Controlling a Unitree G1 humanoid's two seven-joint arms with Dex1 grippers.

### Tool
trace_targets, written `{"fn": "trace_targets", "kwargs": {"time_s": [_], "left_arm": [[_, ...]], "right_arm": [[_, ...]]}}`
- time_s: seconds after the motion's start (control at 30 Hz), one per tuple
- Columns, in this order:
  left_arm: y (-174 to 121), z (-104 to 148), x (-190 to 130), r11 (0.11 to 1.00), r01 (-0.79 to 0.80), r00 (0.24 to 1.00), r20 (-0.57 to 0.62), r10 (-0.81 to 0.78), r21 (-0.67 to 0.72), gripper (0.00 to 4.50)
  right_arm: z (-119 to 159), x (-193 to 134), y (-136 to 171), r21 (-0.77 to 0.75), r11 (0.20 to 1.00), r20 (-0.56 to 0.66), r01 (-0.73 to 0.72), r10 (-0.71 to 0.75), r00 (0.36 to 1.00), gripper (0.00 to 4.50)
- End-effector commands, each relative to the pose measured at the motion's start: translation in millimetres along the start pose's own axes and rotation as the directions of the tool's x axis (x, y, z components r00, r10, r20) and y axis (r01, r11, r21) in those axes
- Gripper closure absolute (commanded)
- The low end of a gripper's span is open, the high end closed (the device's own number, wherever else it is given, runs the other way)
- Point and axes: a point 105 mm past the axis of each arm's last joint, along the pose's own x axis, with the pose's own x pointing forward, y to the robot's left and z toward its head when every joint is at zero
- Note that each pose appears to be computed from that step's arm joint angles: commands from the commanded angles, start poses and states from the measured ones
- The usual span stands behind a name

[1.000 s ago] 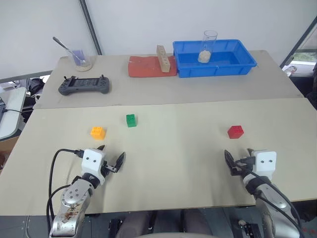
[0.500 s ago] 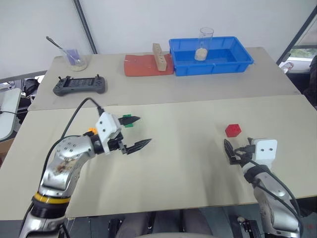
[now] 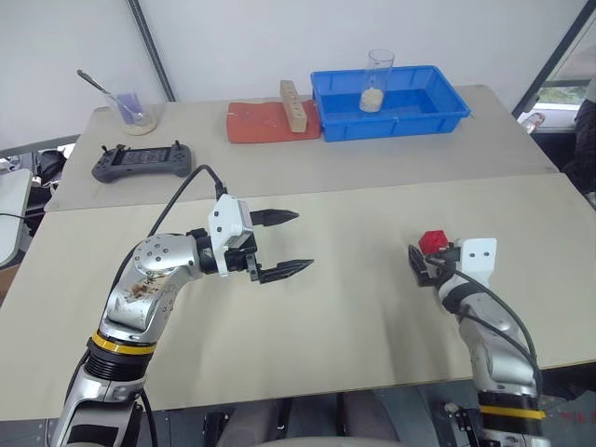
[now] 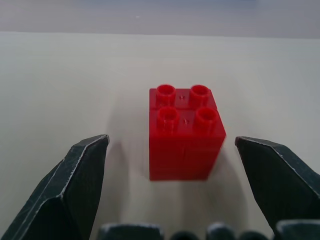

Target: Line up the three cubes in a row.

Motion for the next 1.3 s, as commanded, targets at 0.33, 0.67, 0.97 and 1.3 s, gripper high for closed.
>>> {"fn": "trace_targets", "kwargs": {"time_s": [0.33, 0.67, 0.97, 1.3], "left_arm": [[0, 14, 1, 0.999, 0.02, 0.999, 0.038, -0.021, 0.038, 0.0], [5, 11, -3, 0.999, -0.003, 1.0, 0.025, 0.002, 0.035, 0.0], [-12, -14, -23, 0.998, 0.061, 0.996, -0.059, -0.06, 0.028, 0.0], [-43, -21, -40, 0.994, 0.111, 0.988, -0.104, -0.11, 0.003, 0.0]], "right_arm": [[15, 5, -7, -0.018, 1.0, 0.098, -0.018, 0.02, 0.995, 1.56], [38, 6, 9, -0.048, 0.986, 0.134, -0.163, 0.168, 0.977, 3.05], [47, -17, 96, -0.202, 0.532, -0.044, -0.822, 0.834, 0.55, 3.05], [33, -26, 90, -0.292, 0.124, -0.227, -0.948, 0.954, 0.195, 3.05]]}}
